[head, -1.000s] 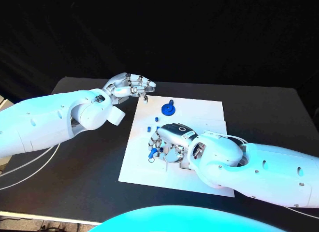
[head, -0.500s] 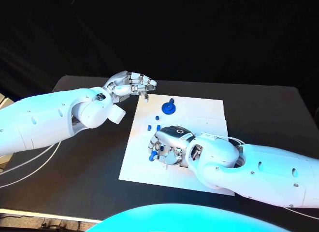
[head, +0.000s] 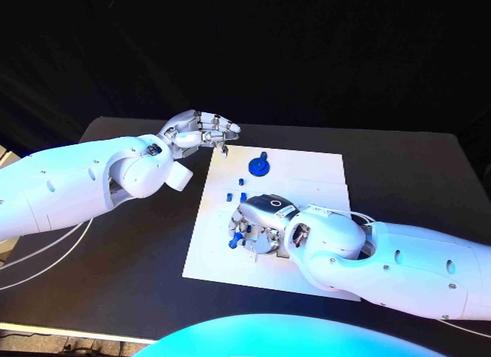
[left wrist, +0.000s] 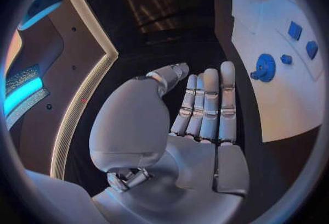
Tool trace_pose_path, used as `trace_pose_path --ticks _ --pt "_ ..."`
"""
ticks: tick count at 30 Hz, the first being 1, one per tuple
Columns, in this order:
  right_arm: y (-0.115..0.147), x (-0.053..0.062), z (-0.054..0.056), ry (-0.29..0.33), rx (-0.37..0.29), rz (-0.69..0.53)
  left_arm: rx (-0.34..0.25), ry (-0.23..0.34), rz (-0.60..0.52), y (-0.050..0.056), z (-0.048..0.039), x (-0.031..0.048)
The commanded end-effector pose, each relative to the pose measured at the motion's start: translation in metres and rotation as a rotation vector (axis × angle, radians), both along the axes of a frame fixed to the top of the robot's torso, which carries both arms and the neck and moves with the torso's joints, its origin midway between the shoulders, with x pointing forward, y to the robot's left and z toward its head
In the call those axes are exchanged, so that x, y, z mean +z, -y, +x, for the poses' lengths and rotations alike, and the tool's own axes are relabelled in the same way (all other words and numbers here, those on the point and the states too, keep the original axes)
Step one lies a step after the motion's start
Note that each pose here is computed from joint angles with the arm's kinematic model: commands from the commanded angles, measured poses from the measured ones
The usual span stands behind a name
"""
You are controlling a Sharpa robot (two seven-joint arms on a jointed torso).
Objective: Assemble the parts on the task board
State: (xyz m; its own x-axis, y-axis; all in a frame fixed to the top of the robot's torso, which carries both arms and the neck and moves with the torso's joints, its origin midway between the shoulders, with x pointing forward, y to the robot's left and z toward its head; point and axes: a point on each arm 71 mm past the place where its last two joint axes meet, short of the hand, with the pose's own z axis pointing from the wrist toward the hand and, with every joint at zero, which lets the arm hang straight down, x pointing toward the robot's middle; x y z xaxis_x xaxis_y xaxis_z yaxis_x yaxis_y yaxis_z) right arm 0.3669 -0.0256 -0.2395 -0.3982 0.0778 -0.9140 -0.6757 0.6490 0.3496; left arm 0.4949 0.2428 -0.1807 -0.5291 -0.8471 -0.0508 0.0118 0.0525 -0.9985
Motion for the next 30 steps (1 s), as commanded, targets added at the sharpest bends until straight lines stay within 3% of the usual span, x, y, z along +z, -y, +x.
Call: trace_pose_path --ticks 1,14,30 --pt "-0.0011 -0.0025 -0.0021 0.01 0.01 -0.038 -0.018 0.002 -0.009 0.0023 -0.0007 0.001" --pt "-0.0099 -0.0072 -0.008 -0.005 0.047 -0.053 -0.021 0.0 -0.008 0.0026 -0.0008 0.0009" --pt "-0.0019 0.0014 -0.0085 0.048 -0.011 0.08 -0.025 -0.005 -0.007 0.0022 -0.001 0.0005"
